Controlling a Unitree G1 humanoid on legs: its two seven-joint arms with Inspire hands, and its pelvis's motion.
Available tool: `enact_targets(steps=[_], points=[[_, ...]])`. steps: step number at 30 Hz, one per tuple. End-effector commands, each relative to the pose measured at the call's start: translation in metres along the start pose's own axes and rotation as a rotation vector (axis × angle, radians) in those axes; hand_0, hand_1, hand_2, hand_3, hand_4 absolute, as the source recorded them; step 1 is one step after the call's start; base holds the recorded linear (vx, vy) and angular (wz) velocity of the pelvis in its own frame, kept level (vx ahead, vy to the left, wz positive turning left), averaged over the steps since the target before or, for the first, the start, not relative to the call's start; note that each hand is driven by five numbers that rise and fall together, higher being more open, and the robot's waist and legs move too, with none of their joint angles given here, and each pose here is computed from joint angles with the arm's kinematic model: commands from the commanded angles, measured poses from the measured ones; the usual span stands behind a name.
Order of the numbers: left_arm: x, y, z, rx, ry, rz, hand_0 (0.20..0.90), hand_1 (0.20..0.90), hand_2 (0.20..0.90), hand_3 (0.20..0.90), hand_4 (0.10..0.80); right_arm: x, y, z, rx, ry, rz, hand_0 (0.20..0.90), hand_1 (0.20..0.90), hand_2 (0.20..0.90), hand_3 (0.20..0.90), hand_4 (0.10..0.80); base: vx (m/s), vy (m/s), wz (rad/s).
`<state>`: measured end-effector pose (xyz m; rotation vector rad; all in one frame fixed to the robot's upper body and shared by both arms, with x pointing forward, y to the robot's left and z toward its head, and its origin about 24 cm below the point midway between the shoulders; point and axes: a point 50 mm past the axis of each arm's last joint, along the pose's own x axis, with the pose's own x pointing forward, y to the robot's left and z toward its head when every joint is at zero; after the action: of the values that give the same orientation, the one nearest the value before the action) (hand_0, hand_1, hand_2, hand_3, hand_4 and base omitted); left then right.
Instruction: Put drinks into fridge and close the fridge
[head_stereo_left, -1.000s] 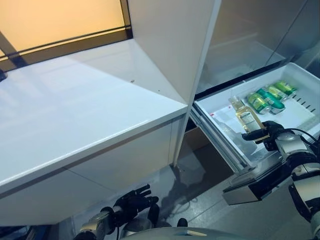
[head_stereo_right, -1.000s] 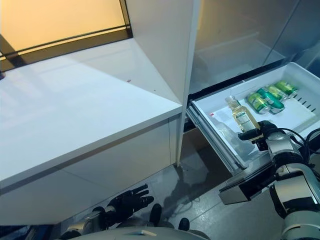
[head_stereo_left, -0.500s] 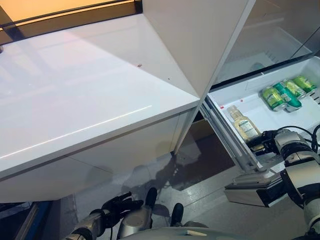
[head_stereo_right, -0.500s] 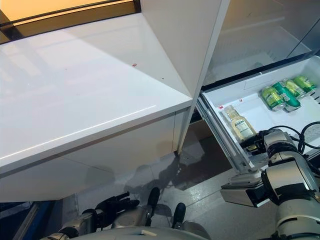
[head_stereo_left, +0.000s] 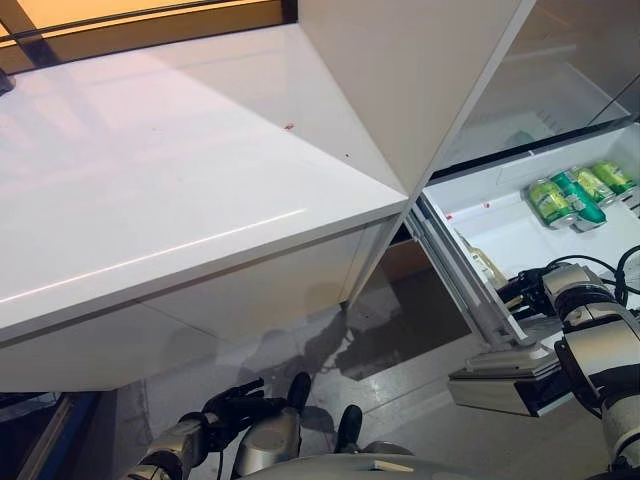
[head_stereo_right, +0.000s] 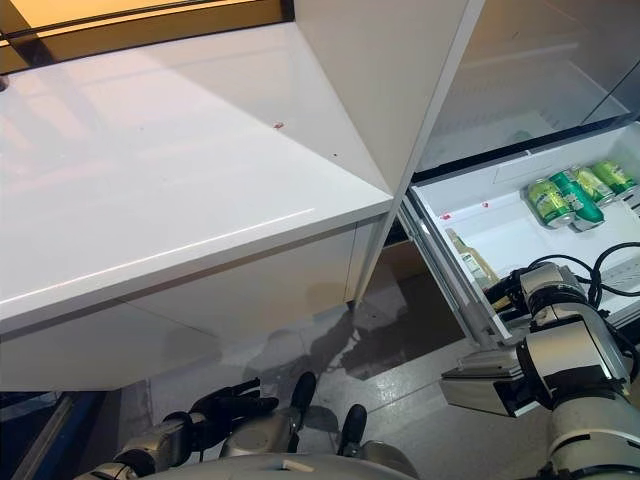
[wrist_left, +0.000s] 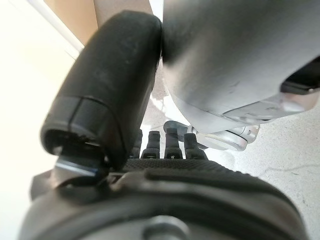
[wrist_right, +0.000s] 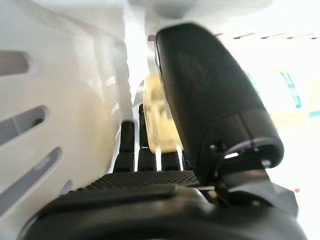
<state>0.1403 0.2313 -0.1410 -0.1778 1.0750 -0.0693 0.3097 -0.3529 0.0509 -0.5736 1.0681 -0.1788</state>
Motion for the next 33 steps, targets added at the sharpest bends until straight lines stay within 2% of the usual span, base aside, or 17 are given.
enact_targets(steps=[1, 10, 16, 19, 24, 26, 28, 31, 33], points=[[-0.002, 0.002, -0.008, 0.072, 0.049, 0.0, 0.9, 0.9, 0.9, 0.9, 0.8, -0.022, -0.038, 0.025, -0.122, -0.066, -0.153, 0.9, 0.9, 0.9, 0.9, 0.8, 0.0, 0.0, 0.0], [-0.004, 0.008, -0.008, 0.064, 0.043, 0.017, 0.9, 0.9, 0.9, 0.9, 0.8, -0.043, -0.055, 0.054, -0.272, -0.149, -0.225, 0.9, 0.9, 0.9, 0.9, 0.8, -0.034, 0.009, -0.05], [-0.005, 0.008, -0.009, 0.05, 0.042, 0.027, 0.9, 0.9, 0.9, 0.9, 0.8, -0.084, -0.089, 0.08, -0.284, -0.29, -0.358, 0.9, 0.9, 0.9, 0.9, 0.8, -0.056, 0.026, -0.13], [-0.006, 0.009, -0.015, 0.034, 0.056, 0.045, 0.9, 0.9, 0.9, 0.9, 0.8, -0.117, -0.115, 0.093, -0.276, -0.396, -0.474, 0.9, 0.9, 0.9, 0.9, 0.8, -0.054, 0.055, -0.23], [-0.006, 0.01, -0.021, 0.001, 0.067, 0.068, 0.9, 0.9, 0.9, 0.9, 0.8, -0.154, -0.137, 0.102, -0.251, -0.519, -0.613, 0.9, 0.9, 0.9, 0.9, 0.8, -0.048, 0.057, -0.23], [-0.007, 0.01, -0.026, -0.03, 0.074, 0.075, 0.9, 0.9, 0.9, 0.9, 0.8, -0.175, -0.151, 0.102, -0.204, -0.623, -0.716, 0.9, 0.9, 0.9, 0.9, 0.8, -0.004, 0.086, -0.24], [-0.007, 0.01, -0.031, -0.047, 0.085, 0.078, 0.9, 0.9, 0.9, 0.9, 0.8, -0.182, -0.156, 0.098, -0.1, -0.716, -0.737, 0.9, 0.9, 0.9, 0.9, 0.8, 0.032, 0.066, -0.26], [-0.008, 0.01, -0.038, -0.046, 0.108, 0.08, 0.9, 0.9, 0.9, 0.9, 0.8, -0.184, -0.156, 0.091, 0.112, -0.872, -0.75, 0.9, 0.9, 0.9, 0.9, 0.8, 0.051, 0.045, -0.2], [-0.008, 0.008, -0.043, -0.042, 0.126, 0.075, 0.9, 0.9, 0.9, 0.9, 0.8, -0.17, -0.149, 0.077, 0.26, -0.943, -0.77, 0.9, 0.9, 0.9, 0.9, 0.8, 0.088, 0.053, -0.18]])
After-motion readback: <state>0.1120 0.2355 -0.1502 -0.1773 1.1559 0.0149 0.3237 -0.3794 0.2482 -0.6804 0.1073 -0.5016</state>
